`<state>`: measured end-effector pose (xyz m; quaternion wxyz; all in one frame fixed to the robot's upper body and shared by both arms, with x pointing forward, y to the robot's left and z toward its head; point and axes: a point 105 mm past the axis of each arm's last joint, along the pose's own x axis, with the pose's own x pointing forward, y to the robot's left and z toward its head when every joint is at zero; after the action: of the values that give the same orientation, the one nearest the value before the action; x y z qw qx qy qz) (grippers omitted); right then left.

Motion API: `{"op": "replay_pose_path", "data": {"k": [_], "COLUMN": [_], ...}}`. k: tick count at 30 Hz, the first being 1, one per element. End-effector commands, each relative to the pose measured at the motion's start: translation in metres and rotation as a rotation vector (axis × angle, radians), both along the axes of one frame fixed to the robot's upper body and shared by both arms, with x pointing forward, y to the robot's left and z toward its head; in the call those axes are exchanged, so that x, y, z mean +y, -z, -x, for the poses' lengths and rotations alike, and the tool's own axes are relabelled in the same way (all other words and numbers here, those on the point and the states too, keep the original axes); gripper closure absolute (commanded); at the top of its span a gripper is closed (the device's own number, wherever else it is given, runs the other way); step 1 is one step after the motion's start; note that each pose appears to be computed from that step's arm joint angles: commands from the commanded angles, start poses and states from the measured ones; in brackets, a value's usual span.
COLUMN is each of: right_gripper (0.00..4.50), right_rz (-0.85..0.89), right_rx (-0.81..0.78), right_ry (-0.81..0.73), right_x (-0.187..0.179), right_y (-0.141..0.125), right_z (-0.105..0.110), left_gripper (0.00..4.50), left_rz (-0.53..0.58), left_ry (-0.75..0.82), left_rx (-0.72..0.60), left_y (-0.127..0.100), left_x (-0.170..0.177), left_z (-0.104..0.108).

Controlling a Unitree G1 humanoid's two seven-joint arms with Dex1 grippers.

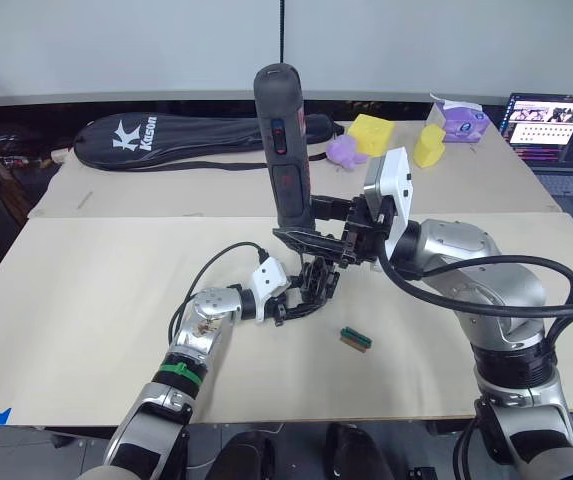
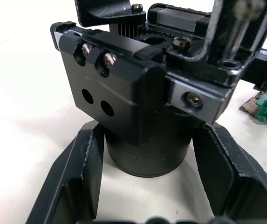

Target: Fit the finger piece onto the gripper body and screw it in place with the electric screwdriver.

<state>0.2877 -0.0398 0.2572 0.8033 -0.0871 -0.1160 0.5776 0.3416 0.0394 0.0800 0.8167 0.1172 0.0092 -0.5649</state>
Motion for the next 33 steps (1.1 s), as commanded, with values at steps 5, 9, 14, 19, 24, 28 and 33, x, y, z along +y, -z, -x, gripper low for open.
{"op": "replay_pose_path", "data": {"k": [5, 9, 14, 19, 24, 28, 33], "right_gripper": [2.57, 2.57, 2.57, 2.57, 2.57, 2.57, 2.57], "right_rz": [-0.038, -0.035, -0.032, -0.026, -0.02, -0.018, -0.016], "right_rx": [-0.087, -0.094, -0.106, -0.115, -0.113, -0.111, -0.099], "right_ry": [-0.013, -0.011, -0.014, -0.019, -0.019, -0.02, -0.02], "right_x": [-0.0022, -0.0026, -0.0028, -0.0033, -0.0044, -0.0038, -0.004], "right_y": [-0.0167, -0.0168, -0.0197, -0.0248, -0.0232, -0.0211, -0.016], "right_z": [0.0072, 0.0068, 0.0065, 0.0059, 0.0054, 0.0063, 0.0066], "left_gripper": [2.22, 2.22, 2.22, 2.22, 2.22, 2.22, 2.22], "left_rz": [0.013, 0.014, 0.012, 0.011, 0.013, 0.013, 0.01], "left_ry": [0.01, 0.01, 0.01, 0.01, 0.01, 0.01, 0.01], "left_rx": [-0.011, -0.012, -0.013, -0.014, -0.015, -0.014, -0.017], "left_y": [-0.0033, -0.004, -0.0045, -0.0048, -0.0053, -0.0051, -0.0051], "left_x": [-0.0008, -0.001, -0.0007, -0.0006, -0.0014, -0.0013, -0.0006], "left_z": [0.0019, 0.0015, 0.0009, 0.0002, 0.0002, 0.0002, 0.0002]}}
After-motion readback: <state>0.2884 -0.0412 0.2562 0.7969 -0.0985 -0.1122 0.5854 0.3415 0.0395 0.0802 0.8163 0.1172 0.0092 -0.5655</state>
